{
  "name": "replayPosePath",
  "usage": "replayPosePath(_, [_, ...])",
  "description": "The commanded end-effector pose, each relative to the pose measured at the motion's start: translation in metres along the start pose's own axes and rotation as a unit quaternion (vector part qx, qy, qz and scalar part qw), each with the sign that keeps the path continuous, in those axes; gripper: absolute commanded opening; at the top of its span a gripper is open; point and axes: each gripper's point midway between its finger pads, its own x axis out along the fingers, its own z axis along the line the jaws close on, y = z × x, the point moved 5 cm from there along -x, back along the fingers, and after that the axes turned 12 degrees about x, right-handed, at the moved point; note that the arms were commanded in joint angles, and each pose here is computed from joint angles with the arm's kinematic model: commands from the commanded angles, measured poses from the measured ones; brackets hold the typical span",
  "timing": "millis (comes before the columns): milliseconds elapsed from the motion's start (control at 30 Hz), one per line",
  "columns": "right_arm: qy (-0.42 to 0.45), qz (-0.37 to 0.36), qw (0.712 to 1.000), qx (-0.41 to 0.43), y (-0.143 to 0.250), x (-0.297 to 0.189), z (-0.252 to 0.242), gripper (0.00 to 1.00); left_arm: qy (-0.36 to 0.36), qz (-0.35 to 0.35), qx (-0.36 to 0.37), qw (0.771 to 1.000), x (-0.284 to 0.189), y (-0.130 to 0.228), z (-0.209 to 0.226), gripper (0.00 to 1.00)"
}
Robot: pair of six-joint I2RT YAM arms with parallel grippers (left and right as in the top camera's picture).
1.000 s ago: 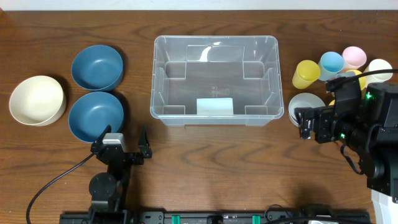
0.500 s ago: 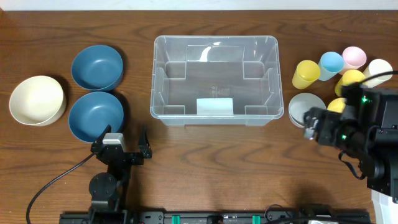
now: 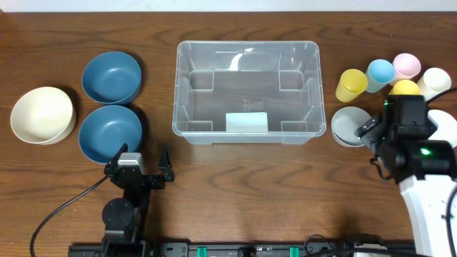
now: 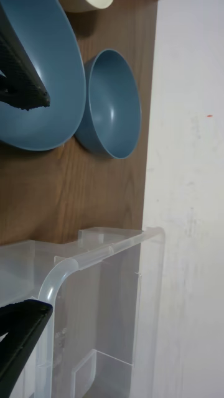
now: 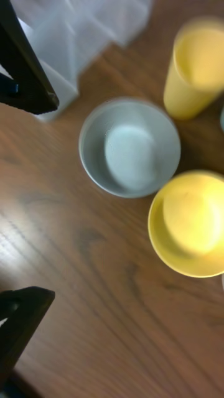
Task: Pack container
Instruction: 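Lower the right gripper and grasp the grey bowl's rim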
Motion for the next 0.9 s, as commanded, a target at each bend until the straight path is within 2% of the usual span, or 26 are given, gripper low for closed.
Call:
replayPosePath(0, [0.039, -0.005, 0.998, 0.053, 0.007, 0.032, -0.012, 0.89, -0.009, 0.029, 0.009, 1.0, 0.001, 0.015, 0.002, 0.98])
replayPosePath(167, [0.048, -0.002, 0.997, 0.053, 0.02, 0.073, -0.014, 0.89, -0.009, 0.029, 0.009, 1.0, 0.001, 0.015, 0.002, 0.98])
replayPosePath(500, [0.029, -0.007, 0.998, 0.057, 0.035, 0.126, -0.009, 0.82, -0.009, 0.029, 0.009, 1.0, 0.001, 0.015, 0.002, 0.98])
replayPosePath(733, [0.036, -0.003, 0.998, 0.044, 0.04, 0.144, -0.008, 0.59, -0.009, 0.029, 0.009, 1.0, 0.001, 0.015, 0.002, 0.98])
replayPosePath(867, [0.042, 0.0, 0.998, 0.04, 0.042, 0.149, -0.008, 0.36, -0.009, 0.029, 0.009, 1.0, 0.001, 0.015, 0.002, 0.98])
